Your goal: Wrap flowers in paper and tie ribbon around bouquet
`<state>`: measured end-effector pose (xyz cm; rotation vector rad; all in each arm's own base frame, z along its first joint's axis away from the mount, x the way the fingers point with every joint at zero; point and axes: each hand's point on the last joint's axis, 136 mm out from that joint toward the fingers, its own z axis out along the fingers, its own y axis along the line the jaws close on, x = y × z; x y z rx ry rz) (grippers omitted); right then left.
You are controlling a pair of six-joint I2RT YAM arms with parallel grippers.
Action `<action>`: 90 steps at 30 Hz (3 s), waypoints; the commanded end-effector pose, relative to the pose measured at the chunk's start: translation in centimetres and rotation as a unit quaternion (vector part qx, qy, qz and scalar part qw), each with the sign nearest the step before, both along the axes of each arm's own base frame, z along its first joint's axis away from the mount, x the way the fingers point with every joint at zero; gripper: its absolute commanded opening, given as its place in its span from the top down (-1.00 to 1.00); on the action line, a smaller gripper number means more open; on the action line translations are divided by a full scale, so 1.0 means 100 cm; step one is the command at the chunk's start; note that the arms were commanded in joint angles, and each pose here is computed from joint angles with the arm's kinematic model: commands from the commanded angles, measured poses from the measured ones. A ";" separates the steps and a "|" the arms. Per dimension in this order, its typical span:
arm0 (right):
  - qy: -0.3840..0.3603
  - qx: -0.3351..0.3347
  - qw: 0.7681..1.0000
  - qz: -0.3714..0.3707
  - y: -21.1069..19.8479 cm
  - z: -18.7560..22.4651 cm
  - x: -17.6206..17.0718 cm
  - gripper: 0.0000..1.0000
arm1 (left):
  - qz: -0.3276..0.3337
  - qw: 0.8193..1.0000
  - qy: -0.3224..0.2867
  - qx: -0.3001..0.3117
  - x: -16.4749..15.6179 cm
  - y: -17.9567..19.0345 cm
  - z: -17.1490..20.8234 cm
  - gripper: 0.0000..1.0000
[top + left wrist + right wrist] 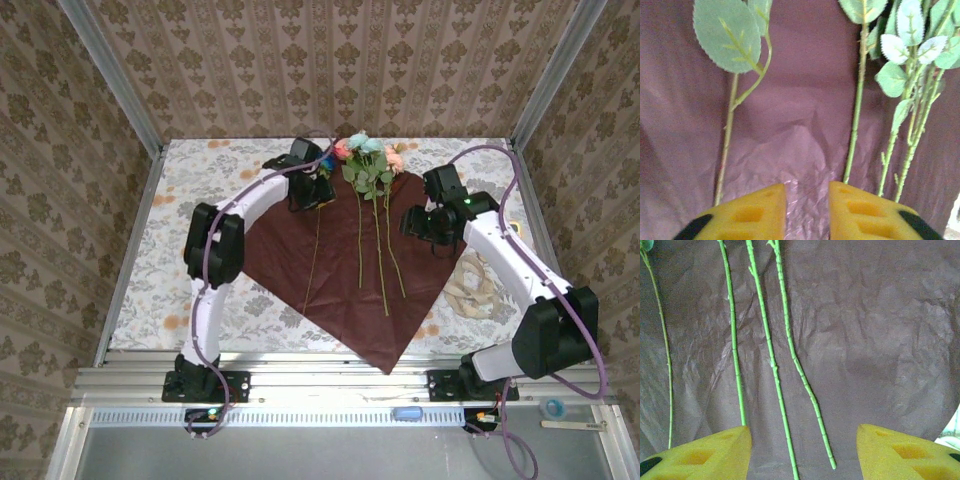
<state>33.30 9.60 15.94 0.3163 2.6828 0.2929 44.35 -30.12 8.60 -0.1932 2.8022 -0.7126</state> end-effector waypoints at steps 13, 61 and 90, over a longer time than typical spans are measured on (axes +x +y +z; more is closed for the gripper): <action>0.042 0.016 0.997 0.063 0.039 -0.019 -0.022 -0.23 | -0.129 0.980 0.143 0.053 -0.182 0.055 -0.021 0.37; 0.086 -0.119 0.950 0.276 0.109 -0.075 -0.106 -0.33 | -0.036 0.992 0.113 0.045 -0.133 0.076 -0.033 0.81; 0.121 -0.094 0.921 0.359 0.177 -0.127 -0.171 -0.35 | -0.039 0.989 0.139 -0.032 -0.151 0.018 -0.059 0.82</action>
